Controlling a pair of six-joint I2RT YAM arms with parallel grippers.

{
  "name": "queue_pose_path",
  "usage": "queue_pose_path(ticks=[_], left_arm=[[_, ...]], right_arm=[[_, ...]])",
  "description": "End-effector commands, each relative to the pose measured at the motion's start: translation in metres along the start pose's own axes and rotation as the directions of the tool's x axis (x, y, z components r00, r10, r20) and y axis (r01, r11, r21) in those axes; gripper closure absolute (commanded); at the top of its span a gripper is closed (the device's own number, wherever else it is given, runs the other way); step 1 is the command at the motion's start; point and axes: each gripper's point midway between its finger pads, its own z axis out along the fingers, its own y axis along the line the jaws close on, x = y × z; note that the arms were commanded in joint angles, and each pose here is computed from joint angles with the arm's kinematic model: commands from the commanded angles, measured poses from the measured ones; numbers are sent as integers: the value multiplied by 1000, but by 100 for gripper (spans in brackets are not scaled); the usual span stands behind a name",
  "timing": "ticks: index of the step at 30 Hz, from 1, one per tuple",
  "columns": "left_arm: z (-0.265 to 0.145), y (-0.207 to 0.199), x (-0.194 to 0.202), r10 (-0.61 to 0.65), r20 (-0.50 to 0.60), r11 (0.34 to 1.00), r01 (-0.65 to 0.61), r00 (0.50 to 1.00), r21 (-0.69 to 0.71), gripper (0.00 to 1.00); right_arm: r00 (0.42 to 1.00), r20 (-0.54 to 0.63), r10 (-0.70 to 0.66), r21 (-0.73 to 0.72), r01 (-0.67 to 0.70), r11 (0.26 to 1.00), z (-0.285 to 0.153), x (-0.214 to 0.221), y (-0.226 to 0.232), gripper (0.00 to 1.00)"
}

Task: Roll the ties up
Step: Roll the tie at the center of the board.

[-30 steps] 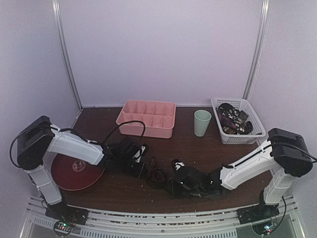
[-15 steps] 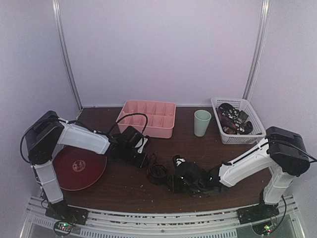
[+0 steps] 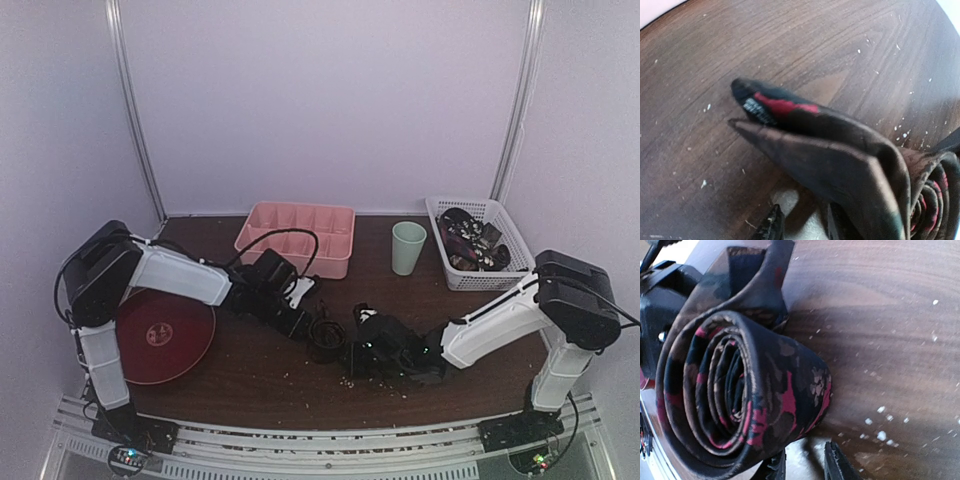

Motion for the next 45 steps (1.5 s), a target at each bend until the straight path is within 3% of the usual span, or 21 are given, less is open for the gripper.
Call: queue_pose_path(ticks=[1,5,9,13,22,35,45], left_arm=[[2,18,-7,39,-2,997,-39,999,-63,69],[-12,64,-11,-89,55,971,99,995,-219,69],[-20,78,-15,-106,74,954,122,992,-275,69],[-22,65,-32,-82,94,971,101,992,-217,69],[-8,16,-53,-30,94,997,23,995,73,73],[1,9,-29,-11,31,990,6,999,140,71],[-6,-6,-24,43,44,973,-52,998,223,68]], right_arm=[[1000,-8,-17,39,18,999,4,-2,-13,71],[1000,-8,-16,40,16,999,4,-2,-13,71],[1000,-8,-15,43,16,999,4,-4,-14,71],[1000,-5,-16,47,16,999,4,-7,-14,71],[1000,13,-20,58,19,998,5,-17,-15,71],[1000,17,-25,52,24,998,6,-21,-14,71],[998,40,-48,33,47,998,6,-30,-11,71]])
